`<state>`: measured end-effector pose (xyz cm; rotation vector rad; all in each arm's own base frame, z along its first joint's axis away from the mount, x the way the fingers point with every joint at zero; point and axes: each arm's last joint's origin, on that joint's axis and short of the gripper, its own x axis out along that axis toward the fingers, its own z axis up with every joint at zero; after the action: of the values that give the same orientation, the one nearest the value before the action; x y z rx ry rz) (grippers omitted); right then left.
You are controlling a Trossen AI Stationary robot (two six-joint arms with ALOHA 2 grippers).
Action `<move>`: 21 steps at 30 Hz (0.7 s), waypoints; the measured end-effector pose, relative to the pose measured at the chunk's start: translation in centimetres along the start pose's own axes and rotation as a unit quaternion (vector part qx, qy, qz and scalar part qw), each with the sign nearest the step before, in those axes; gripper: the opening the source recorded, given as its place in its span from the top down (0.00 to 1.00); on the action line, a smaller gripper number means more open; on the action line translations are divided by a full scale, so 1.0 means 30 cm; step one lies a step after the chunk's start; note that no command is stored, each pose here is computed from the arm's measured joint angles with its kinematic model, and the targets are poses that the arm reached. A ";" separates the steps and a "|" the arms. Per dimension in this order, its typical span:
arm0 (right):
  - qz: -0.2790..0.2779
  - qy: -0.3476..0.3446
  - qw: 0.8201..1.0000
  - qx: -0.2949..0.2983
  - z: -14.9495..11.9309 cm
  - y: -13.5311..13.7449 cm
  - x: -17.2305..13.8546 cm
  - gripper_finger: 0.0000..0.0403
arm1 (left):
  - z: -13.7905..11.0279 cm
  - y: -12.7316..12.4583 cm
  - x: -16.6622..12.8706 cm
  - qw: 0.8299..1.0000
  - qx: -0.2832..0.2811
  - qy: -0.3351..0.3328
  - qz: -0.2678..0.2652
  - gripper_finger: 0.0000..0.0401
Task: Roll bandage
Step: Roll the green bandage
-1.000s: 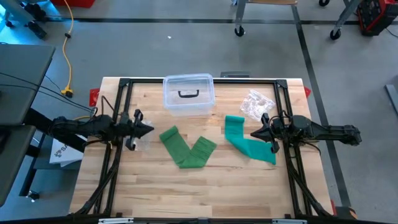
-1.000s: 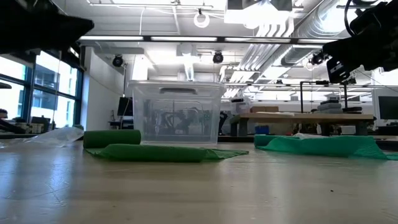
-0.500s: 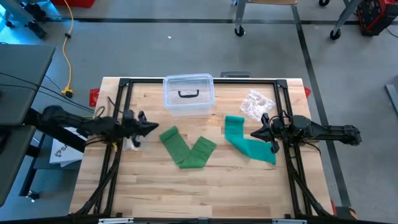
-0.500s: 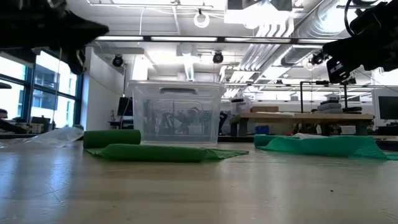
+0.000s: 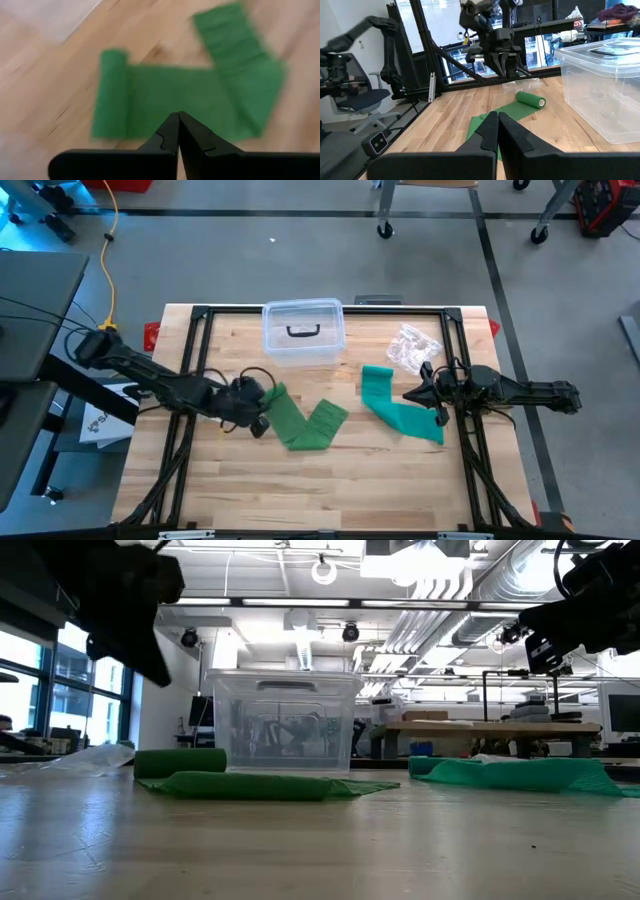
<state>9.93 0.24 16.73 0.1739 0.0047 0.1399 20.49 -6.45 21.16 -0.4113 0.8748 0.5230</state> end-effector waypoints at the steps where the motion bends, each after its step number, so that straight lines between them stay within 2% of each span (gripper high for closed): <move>1: 0.000 0.000 1.000 0.000 0.000 0.000 0.000 1.00 | 0.000 -0.003 0.002 1.000 -0.001 0.016 0.017 0.99; 7: 0.000 0.000 1.000 0.000 0.000 0.000 0.000 1.00 | -0.036 0.013 0.029 0.996 -0.012 0.077 0.045 0.82; 10: 0.000 0.000 1.000 0.000 0.000 0.000 0.000 1.00 | -0.059 0.042 0.047 0.996 -0.021 0.067 0.062 0.70; 15: 0.000 0.000 1.000 0.000 0.000 0.000 0.000 1.00 | -0.096 0.100 0.083 0.992 -0.072 0.050 0.088 0.52; 18: 0.000 0.000 1.000 0.000 0.000 0.000 0.000 1.00 | -0.113 0.118 0.114 0.991 -0.095 0.031 0.087 0.46; 21: 0.000 0.000 1.000 0.000 0.000 0.000 0.000 1.00 | -0.119 0.133 0.144 0.991 -0.107 0.008 0.076 0.45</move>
<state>9.93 0.24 16.73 0.1739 0.0048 0.1399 18.27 -4.05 15.10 -0.5482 0.8728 0.7582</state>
